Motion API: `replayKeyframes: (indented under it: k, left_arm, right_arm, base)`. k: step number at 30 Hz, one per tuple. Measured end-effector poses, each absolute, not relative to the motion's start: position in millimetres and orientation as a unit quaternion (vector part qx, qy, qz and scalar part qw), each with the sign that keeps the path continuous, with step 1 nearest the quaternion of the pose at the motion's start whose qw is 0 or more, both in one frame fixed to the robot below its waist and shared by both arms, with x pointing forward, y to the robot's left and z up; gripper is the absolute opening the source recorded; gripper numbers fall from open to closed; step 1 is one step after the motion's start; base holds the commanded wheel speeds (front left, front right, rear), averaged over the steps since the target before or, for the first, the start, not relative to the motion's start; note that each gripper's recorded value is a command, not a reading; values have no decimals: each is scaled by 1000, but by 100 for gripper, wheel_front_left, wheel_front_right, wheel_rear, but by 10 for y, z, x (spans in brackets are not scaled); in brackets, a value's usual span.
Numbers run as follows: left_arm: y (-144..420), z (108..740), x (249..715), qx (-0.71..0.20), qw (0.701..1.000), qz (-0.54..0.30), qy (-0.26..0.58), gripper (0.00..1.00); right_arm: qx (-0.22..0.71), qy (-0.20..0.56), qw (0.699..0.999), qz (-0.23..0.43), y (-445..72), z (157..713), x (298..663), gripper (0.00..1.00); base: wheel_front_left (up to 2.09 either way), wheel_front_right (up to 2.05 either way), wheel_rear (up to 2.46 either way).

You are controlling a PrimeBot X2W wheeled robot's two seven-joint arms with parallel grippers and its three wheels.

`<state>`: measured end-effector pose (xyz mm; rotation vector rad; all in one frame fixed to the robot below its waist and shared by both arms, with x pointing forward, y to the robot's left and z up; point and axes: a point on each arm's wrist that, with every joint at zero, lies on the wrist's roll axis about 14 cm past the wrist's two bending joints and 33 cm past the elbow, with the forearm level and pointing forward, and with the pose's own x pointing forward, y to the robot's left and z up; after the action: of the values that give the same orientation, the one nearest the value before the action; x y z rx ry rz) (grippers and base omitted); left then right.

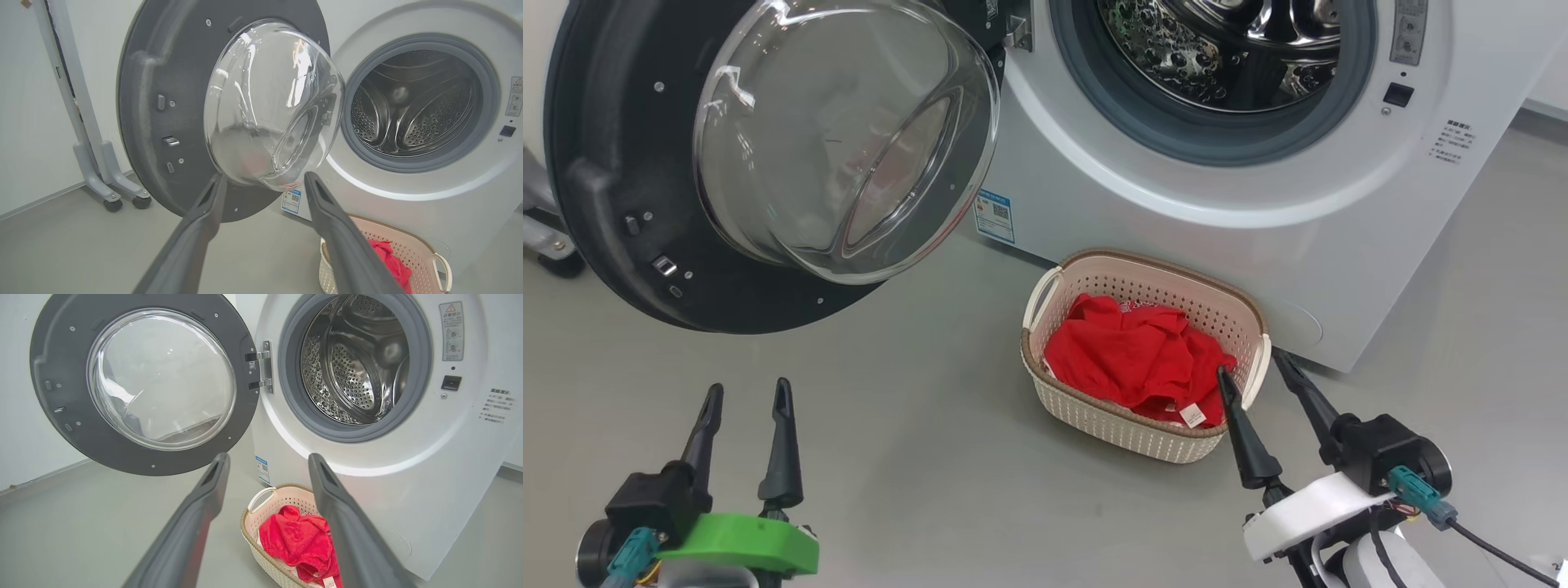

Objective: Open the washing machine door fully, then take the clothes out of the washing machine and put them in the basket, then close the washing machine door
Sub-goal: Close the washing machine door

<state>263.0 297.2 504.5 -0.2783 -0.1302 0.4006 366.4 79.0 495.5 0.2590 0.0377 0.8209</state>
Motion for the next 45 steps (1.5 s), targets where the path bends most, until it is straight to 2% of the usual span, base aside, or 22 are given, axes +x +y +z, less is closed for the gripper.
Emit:
replayKeyframes:
  k: [45]
  left_arm:
    - [2981,5065,2567,-136,967,203,-68,100]
  right_arm:
    - [132,24,907,398,803,4936,3662,100]
  base:
    - [0,0,0]
